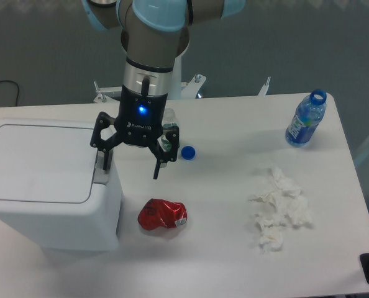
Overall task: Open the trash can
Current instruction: 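Hold the gripper at the button while the bin lid swings open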
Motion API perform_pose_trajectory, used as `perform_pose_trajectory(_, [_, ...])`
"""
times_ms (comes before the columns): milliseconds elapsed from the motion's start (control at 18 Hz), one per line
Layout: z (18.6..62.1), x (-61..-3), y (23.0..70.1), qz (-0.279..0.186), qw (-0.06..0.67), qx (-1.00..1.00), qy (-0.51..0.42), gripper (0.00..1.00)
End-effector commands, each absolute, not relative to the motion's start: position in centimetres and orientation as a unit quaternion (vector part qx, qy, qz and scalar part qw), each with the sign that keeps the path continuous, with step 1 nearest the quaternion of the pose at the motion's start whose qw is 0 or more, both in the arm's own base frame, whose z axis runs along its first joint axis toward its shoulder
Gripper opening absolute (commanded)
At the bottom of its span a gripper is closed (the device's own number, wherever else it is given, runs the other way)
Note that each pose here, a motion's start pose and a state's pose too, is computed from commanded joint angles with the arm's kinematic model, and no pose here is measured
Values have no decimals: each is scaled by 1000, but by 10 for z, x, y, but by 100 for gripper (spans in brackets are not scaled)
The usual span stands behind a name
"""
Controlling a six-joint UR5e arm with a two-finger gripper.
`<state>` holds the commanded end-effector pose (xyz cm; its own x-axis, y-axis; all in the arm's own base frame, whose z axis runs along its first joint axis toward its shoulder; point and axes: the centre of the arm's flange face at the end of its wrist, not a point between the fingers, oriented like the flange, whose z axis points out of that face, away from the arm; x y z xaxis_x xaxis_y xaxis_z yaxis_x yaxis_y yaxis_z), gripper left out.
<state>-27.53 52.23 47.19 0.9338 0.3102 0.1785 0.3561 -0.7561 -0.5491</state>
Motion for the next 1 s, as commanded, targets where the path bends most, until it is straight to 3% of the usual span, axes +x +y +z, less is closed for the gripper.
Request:
perform_pose_trajectory(667, [469, -276, 523, -39, 298, -937, -178, 100])
perform_pose_trajectory(1000, [506, -290, 519, -13, 327, -929, -171, 100])
